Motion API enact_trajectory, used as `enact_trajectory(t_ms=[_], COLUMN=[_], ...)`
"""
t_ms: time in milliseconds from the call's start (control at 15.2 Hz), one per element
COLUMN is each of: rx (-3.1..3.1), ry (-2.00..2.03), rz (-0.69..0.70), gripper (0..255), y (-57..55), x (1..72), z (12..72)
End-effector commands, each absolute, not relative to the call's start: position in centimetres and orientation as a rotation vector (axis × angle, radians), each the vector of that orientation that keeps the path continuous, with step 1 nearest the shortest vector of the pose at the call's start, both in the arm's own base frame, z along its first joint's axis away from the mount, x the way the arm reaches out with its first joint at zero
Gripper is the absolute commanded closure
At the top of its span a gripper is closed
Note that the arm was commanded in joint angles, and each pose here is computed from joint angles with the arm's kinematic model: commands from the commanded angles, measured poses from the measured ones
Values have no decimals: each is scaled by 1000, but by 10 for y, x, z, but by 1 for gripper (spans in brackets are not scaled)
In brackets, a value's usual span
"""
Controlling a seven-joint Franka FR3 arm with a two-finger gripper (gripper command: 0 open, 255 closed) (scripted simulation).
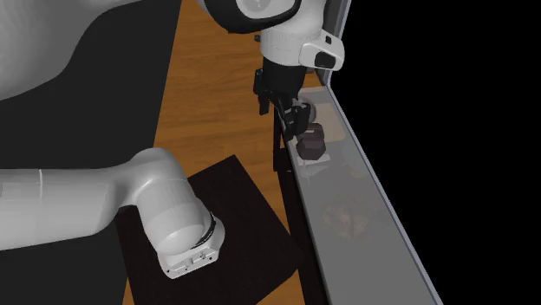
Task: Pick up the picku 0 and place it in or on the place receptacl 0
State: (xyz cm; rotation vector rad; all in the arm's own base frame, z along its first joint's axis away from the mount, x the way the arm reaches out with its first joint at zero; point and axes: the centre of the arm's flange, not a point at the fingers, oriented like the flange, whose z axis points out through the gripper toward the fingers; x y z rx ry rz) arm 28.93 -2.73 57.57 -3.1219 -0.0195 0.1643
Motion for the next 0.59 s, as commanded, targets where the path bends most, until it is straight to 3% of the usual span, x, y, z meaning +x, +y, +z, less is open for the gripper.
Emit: enact_trajectory(t_ms=[0, 528], rx=[-3122, -3146], ry=[-20, 103], rz=[164, 109], gripper=[0, 0], y=[-27, -6], x=[289, 358], z=[576, 503])
